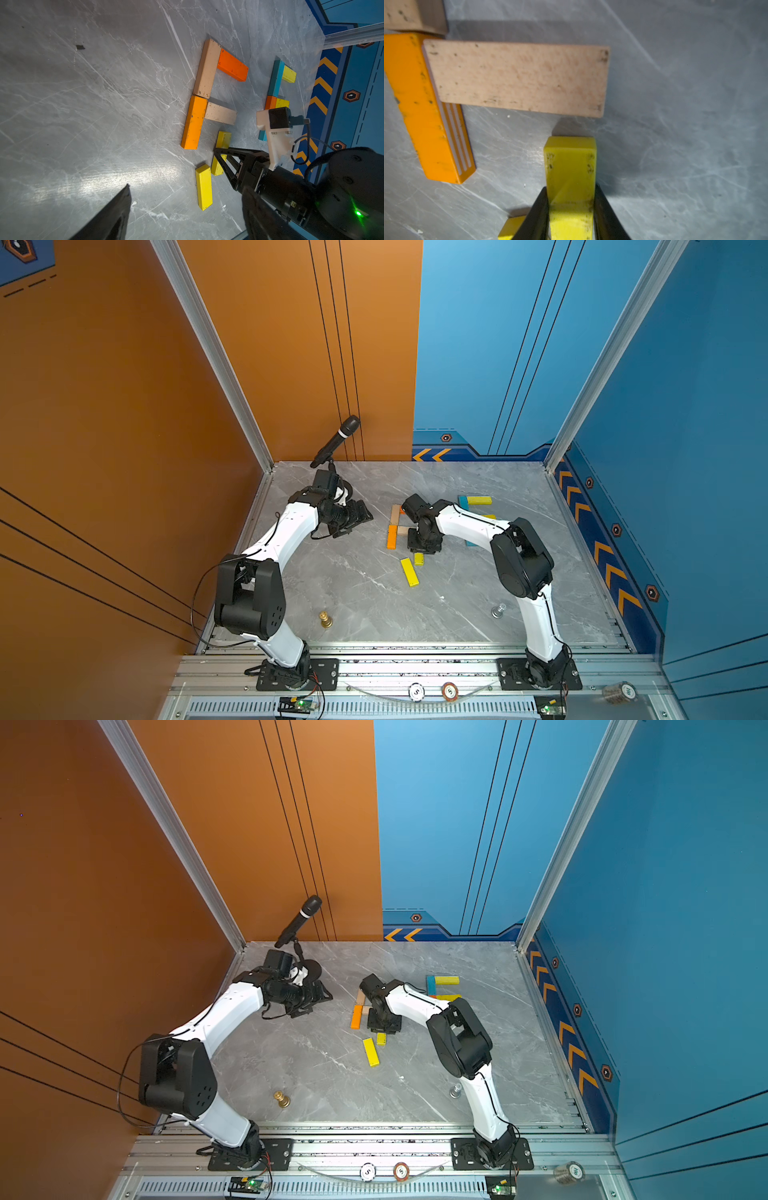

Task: Assemble the number 6 with building blocks
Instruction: Assemble the building block at the center of the board.

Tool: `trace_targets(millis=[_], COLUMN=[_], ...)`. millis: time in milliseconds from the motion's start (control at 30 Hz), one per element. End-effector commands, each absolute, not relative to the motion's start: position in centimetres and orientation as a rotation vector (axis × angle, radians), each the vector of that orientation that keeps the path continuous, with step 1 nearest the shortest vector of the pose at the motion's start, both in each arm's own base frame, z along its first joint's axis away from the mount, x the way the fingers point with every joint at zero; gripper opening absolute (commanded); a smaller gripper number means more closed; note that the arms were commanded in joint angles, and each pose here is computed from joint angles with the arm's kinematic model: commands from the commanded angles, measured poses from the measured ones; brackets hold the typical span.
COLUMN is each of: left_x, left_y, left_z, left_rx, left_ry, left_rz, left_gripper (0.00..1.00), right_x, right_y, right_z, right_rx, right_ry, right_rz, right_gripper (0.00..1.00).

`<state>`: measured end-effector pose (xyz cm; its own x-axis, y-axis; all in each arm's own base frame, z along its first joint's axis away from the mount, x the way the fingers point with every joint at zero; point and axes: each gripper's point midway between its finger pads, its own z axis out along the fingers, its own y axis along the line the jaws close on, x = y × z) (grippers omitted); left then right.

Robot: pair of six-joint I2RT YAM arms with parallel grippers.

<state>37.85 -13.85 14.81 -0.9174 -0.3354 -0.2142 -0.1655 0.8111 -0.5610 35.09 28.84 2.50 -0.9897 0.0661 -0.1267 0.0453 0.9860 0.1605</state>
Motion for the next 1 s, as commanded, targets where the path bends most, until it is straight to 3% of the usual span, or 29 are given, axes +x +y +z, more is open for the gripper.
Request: trace_targets(millis=[0,967], left_x=[37.6,37.7], left_y=[-13.8,-13.9], left_z=[15.1,14.8], left_rx=[-0.385,-0.387], left_ry=[2.682,2.69], left_rz=[-0.827,-0.828], left_gripper=[0.84,0.84], right_x=[35.3,36.3], right_y=[28.0,27.3], right_z=[1.8,1.3], right_rx=[0.12,0.155], right_ry=[3.011,2.992], right_rz=[0.159,0.082], right_gripper=[0.35,0.36])
